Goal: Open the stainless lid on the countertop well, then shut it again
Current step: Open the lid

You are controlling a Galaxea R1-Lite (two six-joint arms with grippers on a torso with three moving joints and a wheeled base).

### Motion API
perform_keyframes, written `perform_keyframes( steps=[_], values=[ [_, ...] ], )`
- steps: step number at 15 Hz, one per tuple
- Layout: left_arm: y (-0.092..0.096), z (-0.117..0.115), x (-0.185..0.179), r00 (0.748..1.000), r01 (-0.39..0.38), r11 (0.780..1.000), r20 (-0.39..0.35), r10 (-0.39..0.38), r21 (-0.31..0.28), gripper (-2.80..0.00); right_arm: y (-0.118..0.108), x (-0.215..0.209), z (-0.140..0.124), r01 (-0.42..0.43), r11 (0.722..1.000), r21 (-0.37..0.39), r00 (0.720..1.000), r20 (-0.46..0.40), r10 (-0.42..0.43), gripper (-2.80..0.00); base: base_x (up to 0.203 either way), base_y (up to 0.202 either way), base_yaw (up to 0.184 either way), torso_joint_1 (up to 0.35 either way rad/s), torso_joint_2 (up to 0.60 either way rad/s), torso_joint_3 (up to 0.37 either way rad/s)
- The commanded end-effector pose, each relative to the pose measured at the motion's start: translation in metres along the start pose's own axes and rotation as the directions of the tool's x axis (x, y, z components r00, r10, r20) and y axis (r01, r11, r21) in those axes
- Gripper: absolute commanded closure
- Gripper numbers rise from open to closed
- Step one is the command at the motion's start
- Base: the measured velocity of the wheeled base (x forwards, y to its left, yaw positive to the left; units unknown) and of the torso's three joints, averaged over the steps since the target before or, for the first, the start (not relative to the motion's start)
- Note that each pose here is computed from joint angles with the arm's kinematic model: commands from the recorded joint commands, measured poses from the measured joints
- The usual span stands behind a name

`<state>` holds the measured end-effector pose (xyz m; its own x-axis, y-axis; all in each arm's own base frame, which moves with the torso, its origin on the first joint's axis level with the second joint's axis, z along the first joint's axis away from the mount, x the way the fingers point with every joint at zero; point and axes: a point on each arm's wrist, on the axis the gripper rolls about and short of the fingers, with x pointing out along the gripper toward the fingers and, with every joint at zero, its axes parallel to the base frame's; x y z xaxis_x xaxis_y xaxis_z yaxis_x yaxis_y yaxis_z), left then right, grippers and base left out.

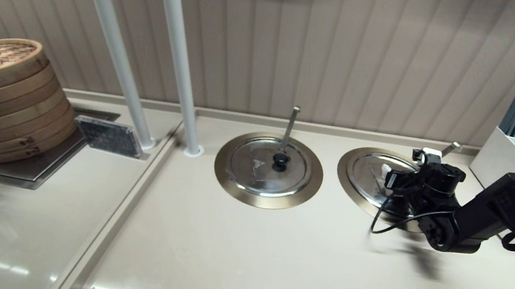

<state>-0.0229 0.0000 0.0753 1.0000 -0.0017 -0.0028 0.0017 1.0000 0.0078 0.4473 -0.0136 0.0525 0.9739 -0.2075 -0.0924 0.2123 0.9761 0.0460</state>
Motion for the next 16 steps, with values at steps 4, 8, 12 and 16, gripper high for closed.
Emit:
perform_keyframes(
  steps=[4,8,12,16],
  values=[
    [0.000,0.000,0.000,1.000,0.000,1.000,-0.001,0.000,0.000,0.00,0.008,-0.004,0.011,0.005,1.000,0.006,0.999,0.034,-0.005,-2.80,0.000,0.000,0.000,0.000,0.00,0.000],
    [0.000,0.000,0.000,1.000,0.000,1.000,-0.002,0.000,0.000,0.00,0.018,-0.014,0.018,-0.012,1.000,0.007,0.999,0.042,0.011,-2.80,0.000,0.000,0.000,0.000,0.00,0.000],
    [0.000,0.000,0.000,1.000,0.000,1.000,0.000,0.000,0.000,0.00,0.027,-0.021,0.025,-0.015,1.000,0.012,0.998,0.064,0.015,-2.80,0.000,0.000,0.000,0.000,0.00,0.000],
    [0.000,0.000,0.000,1.000,0.000,1.000,0.000,0.000,0.000,0.00,0.039,-0.031,0.029,-0.045,0.999,0.016,0.997,0.066,0.044,-2.80,0.000,0.000,0.000,0.000,0.00,0.000]
  ],
)
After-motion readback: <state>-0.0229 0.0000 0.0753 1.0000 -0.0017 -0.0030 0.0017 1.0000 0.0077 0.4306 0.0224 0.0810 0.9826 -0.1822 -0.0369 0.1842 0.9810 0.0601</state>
